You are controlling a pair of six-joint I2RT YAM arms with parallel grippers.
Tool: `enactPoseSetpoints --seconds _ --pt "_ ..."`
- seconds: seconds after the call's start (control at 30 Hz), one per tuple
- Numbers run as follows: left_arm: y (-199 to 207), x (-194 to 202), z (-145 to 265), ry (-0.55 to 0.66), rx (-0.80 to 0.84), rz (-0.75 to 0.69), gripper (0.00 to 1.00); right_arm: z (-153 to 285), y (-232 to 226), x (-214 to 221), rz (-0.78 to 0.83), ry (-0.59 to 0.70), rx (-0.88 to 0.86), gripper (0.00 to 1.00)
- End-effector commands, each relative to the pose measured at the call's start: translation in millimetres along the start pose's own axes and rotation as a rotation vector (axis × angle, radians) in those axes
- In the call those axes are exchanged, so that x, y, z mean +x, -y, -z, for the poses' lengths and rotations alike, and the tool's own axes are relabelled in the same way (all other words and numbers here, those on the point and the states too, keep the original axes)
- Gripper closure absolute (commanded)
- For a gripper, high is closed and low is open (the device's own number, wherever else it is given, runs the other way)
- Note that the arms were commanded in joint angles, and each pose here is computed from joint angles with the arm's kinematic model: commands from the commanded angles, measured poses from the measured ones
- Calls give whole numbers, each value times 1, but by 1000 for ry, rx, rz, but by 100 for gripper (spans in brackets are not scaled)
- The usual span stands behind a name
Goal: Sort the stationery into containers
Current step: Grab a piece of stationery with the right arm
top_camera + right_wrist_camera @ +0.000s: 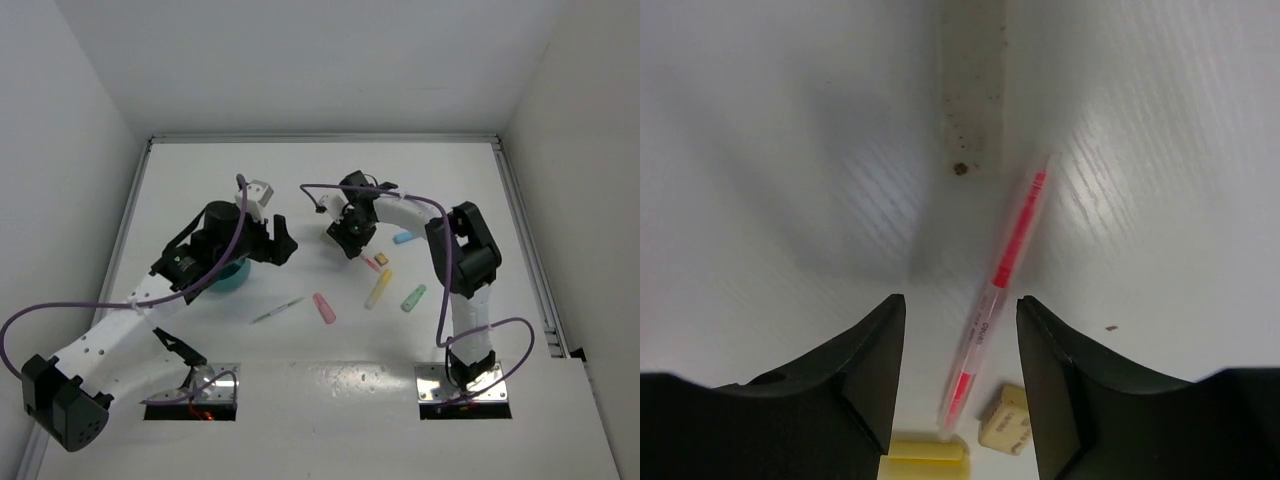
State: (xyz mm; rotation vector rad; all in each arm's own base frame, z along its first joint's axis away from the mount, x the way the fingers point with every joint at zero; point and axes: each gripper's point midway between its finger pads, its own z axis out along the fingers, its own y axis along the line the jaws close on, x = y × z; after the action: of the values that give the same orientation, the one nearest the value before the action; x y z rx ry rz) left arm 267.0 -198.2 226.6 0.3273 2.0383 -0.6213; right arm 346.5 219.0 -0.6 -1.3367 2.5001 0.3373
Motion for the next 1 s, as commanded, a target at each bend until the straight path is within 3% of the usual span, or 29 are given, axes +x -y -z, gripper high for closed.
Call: enactPoseSetpoints --seconds 0.0,0.33,0.43,0.63,0.67,0.8,0.83,0.97 --pt "-8 24 -3 -42 13 -35 18 7 18 -17 15 12 109 51" --pt "-11 51 2 -82 34 -60 18 -24 12 13 3 -114 74 51" --pt "-11 51 2 -82 34 -60 18 -24 6 15 8 -121 44 60" --pt "-14 48 3 -67 18 -71 18 -22 -2 15 3 -117 0 95" --pt "-15 50 4 -75 16 -70 18 -17 -3 14 5 -109 3 100" --pt "-23 51 4 -76 -26 -90 18 19 1 -11 28 -8 61 100" --pt "-27 50 4 -71 -47 -91 18 41 -5 -37 37 89 38 100" --pt "-29 52 4 -74 -81 -120 19 80 -29 -86 85 244 -100 100"
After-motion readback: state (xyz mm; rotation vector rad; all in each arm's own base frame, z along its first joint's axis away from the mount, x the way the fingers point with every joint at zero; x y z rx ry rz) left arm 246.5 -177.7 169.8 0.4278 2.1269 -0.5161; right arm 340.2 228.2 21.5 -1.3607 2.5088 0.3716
